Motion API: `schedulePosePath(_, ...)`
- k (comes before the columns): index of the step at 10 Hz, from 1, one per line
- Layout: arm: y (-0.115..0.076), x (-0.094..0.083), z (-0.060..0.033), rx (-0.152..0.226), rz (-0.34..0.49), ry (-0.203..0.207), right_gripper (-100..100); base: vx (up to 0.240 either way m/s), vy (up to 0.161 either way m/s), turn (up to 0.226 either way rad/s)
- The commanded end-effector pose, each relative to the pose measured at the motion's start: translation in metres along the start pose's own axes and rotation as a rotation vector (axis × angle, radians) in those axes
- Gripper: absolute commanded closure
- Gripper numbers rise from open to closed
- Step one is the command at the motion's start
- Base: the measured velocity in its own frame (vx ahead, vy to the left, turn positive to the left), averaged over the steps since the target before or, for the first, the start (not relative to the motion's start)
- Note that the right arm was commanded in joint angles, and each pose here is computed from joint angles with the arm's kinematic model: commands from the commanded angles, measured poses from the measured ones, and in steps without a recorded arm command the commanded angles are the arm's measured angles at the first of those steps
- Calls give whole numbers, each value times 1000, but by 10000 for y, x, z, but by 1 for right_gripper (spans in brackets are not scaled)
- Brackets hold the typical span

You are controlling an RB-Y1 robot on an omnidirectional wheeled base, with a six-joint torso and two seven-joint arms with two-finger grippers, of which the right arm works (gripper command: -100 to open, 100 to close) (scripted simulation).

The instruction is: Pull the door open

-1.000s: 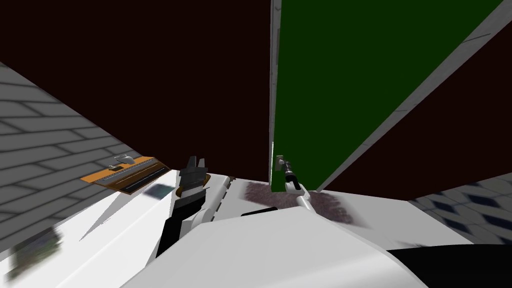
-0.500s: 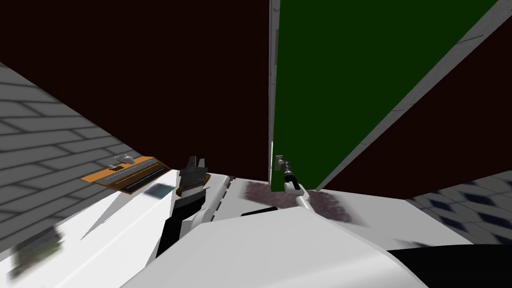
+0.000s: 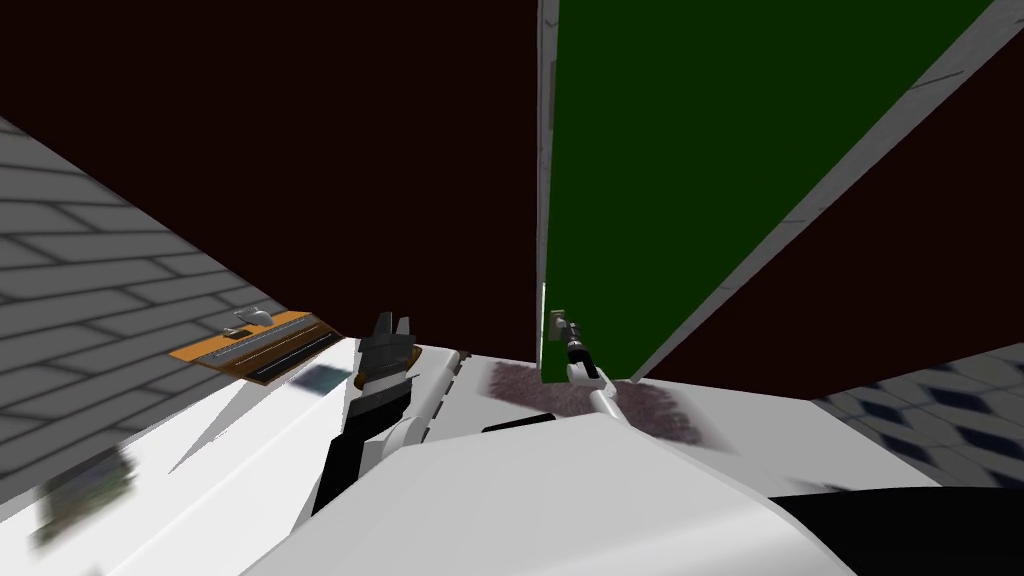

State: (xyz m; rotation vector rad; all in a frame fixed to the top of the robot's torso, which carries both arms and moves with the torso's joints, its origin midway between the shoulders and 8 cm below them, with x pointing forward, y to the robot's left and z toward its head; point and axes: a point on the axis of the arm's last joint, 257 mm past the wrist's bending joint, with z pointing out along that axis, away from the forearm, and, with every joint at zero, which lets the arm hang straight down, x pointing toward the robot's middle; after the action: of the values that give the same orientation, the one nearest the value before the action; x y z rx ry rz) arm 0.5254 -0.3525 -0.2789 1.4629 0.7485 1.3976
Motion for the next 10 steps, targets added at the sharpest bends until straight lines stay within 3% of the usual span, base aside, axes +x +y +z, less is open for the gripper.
schedulePosePath(1,3,349,72,-10,98,44,100,-38,-21,59)
schedulePosePath(4,3,349,72,-10,98,44,100,-24,-15,-7)
schedulePosePath(5,-36,395,88,-1,176,42,100,-35,-22,-16)
schedulePosePath(6,-36,395,88,-1,176,42,100,-41,-30,26)
schedulePosePath(7,-65,86,50,15,200,-10,-100,-49,-47,-2)
schedulePosePath(10,-66,67,40,14,305,-23,-100,-81,14,110)
